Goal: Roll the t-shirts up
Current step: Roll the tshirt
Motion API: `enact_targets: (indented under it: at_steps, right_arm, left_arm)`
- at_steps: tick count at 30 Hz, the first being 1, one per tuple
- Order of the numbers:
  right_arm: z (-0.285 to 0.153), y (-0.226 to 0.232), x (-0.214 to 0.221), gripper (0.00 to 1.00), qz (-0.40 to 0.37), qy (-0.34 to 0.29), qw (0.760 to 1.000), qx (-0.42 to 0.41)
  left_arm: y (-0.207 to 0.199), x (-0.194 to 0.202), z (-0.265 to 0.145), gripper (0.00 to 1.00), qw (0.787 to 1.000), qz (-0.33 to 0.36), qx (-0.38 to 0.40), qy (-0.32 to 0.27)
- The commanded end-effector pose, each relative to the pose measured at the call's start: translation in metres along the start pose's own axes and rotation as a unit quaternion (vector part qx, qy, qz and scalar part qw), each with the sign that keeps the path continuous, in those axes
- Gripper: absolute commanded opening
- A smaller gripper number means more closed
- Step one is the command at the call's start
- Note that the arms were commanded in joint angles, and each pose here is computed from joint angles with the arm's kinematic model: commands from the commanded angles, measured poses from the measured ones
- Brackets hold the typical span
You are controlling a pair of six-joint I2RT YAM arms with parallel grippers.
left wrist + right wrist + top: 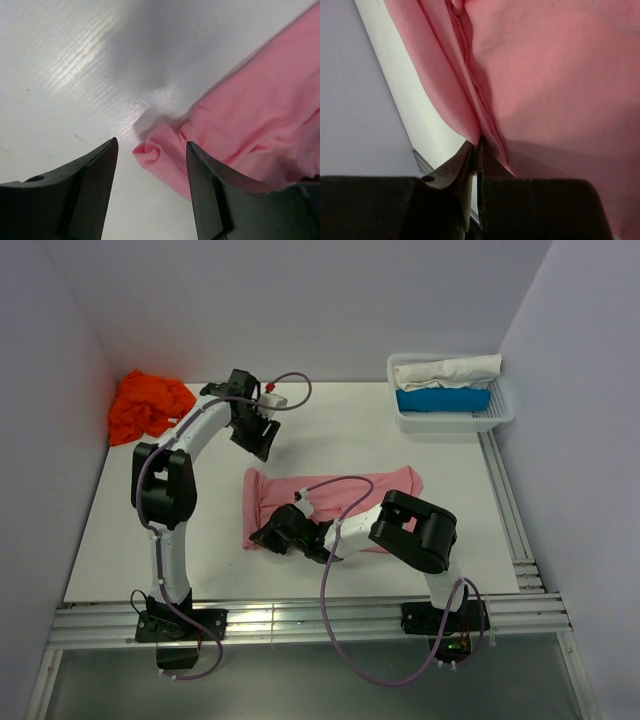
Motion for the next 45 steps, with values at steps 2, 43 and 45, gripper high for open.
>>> enact_targets:
  at_steps: [2,43,45]
  right_arm:
    - [-0.005,0.002,-0.002,0.0,0.01,-0.009,1.0,-0.01]
    - [-0.003,0.003,-0.007,0.0,0.005,-0.014,1.0,-0.011]
    - [-0.003,0.003,-0.008,0.01,-0.004,-0.018,1.0,-0.002]
  left_arm:
    - [-0.003,0.004,-0.043,0.62,0.993,-0.026,0.097,-0.053]
    - [-0.029,0.104,0.024,0.35,0.899,-0.231,0.358,-0.104]
    - [-0.027,0.102,0.023,0.23,0.901,-0.23,0.353,-0.104]
Point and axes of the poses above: each gripper's point midway between its finger pads, its own z axis out along the fingers, its own y axis along the line the jaws close on, x = y × z, the point moved 2 cm from there along -z, back along the fingers, and after that the axes turned 9 degrees about z, right-handed, at the moved point
